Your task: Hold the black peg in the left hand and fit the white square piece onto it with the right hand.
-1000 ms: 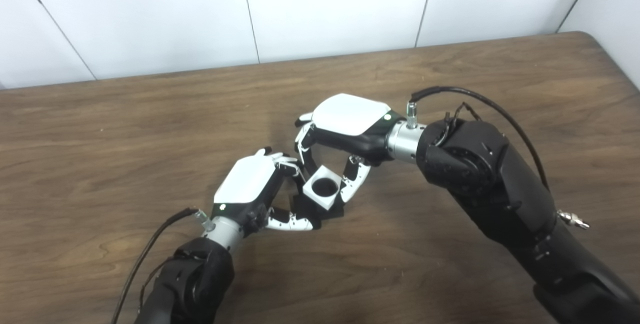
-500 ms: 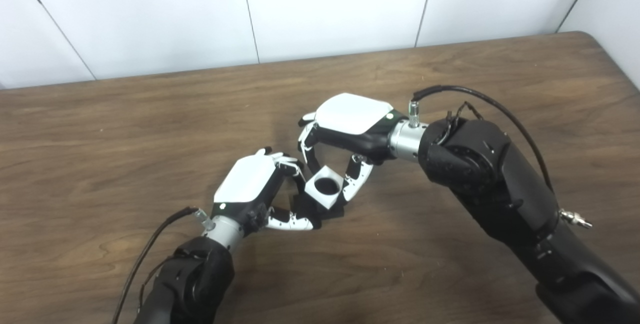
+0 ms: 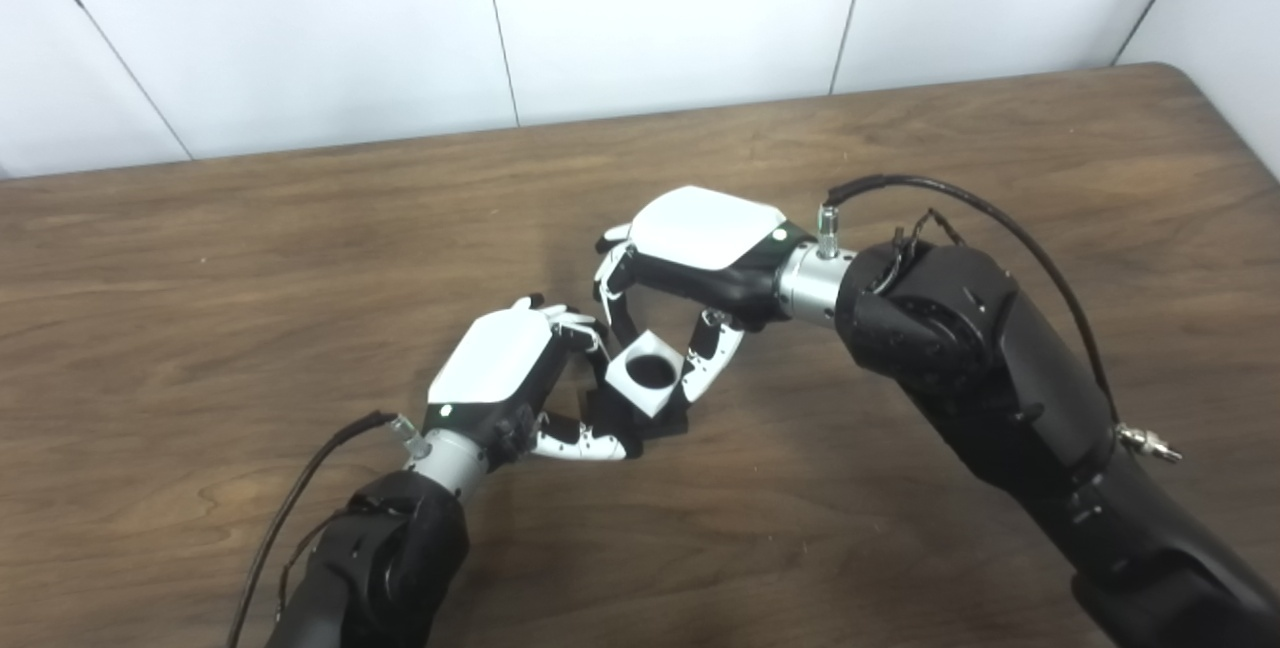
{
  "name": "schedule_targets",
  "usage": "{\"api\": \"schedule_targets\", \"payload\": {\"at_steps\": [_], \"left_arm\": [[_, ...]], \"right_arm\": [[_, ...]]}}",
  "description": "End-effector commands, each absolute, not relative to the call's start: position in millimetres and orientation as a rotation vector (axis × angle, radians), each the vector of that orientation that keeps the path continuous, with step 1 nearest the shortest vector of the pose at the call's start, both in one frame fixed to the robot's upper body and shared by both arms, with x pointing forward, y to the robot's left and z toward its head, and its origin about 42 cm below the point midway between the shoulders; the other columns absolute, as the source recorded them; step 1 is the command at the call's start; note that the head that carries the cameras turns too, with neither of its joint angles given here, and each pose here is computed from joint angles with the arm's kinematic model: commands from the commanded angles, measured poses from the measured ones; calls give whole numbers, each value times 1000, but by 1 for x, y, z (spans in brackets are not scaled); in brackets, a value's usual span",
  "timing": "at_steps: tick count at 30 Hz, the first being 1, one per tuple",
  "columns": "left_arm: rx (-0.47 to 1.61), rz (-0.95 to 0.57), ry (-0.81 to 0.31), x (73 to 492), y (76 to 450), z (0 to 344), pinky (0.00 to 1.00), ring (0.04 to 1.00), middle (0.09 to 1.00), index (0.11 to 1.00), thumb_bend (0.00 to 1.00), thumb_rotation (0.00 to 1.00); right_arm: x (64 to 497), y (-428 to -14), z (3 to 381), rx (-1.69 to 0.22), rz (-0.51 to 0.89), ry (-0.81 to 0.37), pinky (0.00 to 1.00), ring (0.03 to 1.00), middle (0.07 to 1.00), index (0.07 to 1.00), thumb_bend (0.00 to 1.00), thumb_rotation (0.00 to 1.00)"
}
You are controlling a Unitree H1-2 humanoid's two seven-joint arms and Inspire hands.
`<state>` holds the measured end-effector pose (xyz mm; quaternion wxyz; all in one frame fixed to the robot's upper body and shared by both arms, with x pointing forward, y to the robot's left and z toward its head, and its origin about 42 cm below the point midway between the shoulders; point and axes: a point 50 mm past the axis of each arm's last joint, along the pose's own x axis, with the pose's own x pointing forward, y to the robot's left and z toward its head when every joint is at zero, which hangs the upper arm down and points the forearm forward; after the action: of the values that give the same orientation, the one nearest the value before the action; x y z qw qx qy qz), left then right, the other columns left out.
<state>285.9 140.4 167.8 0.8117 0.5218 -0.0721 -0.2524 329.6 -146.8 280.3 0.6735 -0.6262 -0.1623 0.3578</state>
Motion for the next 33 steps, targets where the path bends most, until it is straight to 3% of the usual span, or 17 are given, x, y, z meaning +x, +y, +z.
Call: {"api": "schedule_targets", "payload": {"at_steps": [1, 23, 24, 25, 26, 29, 33], "left_arm": [[1124, -603, -123, 281, 137, 159, 1000, 890, 787, 485, 521, 53], [1117, -599, -113, 282, 136, 160, 1000, 898, 790, 486, 520, 52], [1118, -599, -111, 282, 136, 160, 1000, 899, 791, 486, 520, 53], [1120, -600, -112, 282, 136, 160, 1000, 897, 791, 486, 520, 53], [1121, -600, -113, 282, 136, 160, 1000, 896, 791, 486, 520, 53], [1123, -601, -116, 281, 136, 161, 1000, 894, 789, 486, 520, 53], [1125, -600, -125, 282, 136, 160, 1000, 889, 787, 486, 521, 53]], "right_arm": [[332, -144, 293, -1414, 764, -439, 847, 911, 766, 483, 525, 136], [333, -149, 290, -1430, 762, -434, 832, 898, 774, 492, 525, 151], [333, -149, 290, -1429, 763, -435, 831, 898, 776, 547, 721, 199], [333, -150, 291, -1430, 764, -437, 829, 900, 782, 588, 855, 242], [333, -150, 291, -1431, 764, -438, 828, 900, 786, 605, 906, 262], [332, -150, 291, -1431, 763, -438, 833, 904, 799, 639, 986, 302], [331, -151, 291, -1442, 761, -429, 843, 907, 817, 674, 1000, 322]]}}
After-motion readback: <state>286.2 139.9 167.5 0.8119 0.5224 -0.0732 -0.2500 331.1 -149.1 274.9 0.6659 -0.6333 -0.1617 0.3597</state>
